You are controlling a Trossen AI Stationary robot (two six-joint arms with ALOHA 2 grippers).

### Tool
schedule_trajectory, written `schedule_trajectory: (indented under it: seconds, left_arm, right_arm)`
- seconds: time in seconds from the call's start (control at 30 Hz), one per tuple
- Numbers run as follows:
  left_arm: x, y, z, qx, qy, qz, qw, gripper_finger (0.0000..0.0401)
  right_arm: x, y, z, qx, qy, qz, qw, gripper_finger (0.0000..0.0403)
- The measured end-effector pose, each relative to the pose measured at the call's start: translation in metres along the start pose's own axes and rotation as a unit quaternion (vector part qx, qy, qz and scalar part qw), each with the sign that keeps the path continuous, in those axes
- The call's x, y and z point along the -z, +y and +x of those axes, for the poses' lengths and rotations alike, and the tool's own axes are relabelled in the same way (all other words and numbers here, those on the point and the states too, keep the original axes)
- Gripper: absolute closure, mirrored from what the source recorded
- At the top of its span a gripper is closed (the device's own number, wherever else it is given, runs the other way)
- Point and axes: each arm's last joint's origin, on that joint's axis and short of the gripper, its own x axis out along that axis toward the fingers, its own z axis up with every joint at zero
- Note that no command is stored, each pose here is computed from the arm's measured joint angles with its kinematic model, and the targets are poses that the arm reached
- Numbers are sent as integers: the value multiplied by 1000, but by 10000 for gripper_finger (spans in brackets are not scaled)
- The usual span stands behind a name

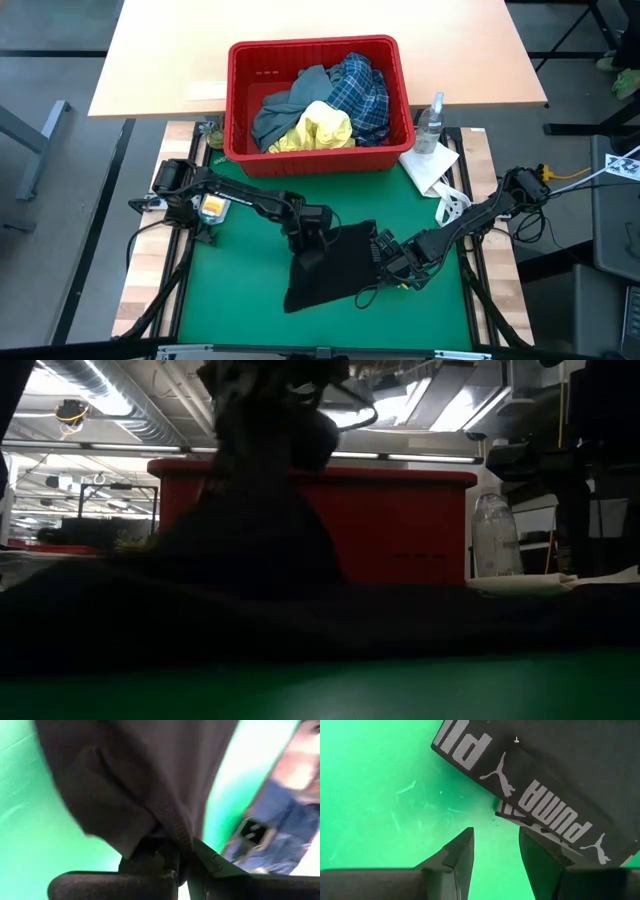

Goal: Fold Laundry from Bin
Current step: Fold the black underwear shorts

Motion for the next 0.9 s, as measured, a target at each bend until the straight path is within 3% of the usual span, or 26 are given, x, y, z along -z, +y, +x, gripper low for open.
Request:
schedule_trajectory:
  seconds: [0.3,0.9]
  left_arm:
    - [-24,-18,-5,94,-111,-1,989,394]
    - [-43,-27,-9,77,-300,11,951,394]
  right_arm:
    - [1,0,0,-1,3,-11,1000,247]
    - [3,-1,0,17,18,-14,1000,247]
